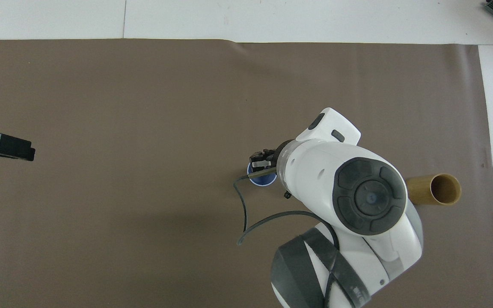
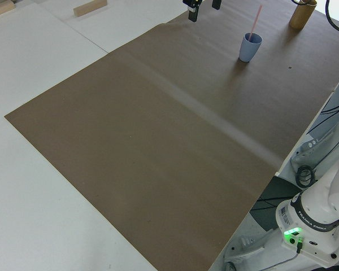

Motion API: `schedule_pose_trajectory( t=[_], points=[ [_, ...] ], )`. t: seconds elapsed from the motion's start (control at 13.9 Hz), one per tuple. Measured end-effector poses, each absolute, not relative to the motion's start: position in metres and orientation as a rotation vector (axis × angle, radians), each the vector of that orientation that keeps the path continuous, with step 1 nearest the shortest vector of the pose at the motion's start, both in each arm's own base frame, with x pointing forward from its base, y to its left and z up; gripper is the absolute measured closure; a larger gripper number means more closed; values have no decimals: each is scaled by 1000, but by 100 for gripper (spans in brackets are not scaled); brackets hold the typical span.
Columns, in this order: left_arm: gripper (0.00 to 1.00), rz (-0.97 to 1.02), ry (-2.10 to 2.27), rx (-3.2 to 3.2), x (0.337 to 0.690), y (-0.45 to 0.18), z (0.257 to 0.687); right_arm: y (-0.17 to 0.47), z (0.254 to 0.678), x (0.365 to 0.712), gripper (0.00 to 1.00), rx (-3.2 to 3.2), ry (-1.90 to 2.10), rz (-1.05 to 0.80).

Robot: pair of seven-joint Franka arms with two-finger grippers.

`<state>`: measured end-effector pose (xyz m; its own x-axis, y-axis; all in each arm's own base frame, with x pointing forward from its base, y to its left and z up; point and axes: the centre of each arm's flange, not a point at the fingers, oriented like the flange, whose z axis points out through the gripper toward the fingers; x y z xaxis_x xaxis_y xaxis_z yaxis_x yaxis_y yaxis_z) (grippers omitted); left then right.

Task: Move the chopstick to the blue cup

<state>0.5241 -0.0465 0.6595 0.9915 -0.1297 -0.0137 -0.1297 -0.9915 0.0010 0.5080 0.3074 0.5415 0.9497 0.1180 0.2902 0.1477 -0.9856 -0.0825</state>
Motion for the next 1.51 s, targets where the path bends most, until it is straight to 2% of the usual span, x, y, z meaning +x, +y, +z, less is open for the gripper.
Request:
schedule_pose_trajectory(
  t=[0.36, 0.65, 0.87, 1.3, 1.51],
  points=[
    [0, -22, -204, 3135, 524, -47, 660, 293, 557, 517, 1, -3010, -133, -430],
    [0, -22, -204, 3135, 524, -47, 660, 220, 586, 532, 0, -3085, 125, -349],
    [0, -22, -204, 3135, 524, -47, 660, 164, 604, 528, 0, -3140, 293, -274],
    [0, -22, -204, 3135, 524, -47, 660, 148, 621, 511, 0, -3183, 331, -189],
    [0, -22, -204, 3135, 524, -47, 660, 105, 643, 512, 0, -3202, 263, -120]
  ],
)
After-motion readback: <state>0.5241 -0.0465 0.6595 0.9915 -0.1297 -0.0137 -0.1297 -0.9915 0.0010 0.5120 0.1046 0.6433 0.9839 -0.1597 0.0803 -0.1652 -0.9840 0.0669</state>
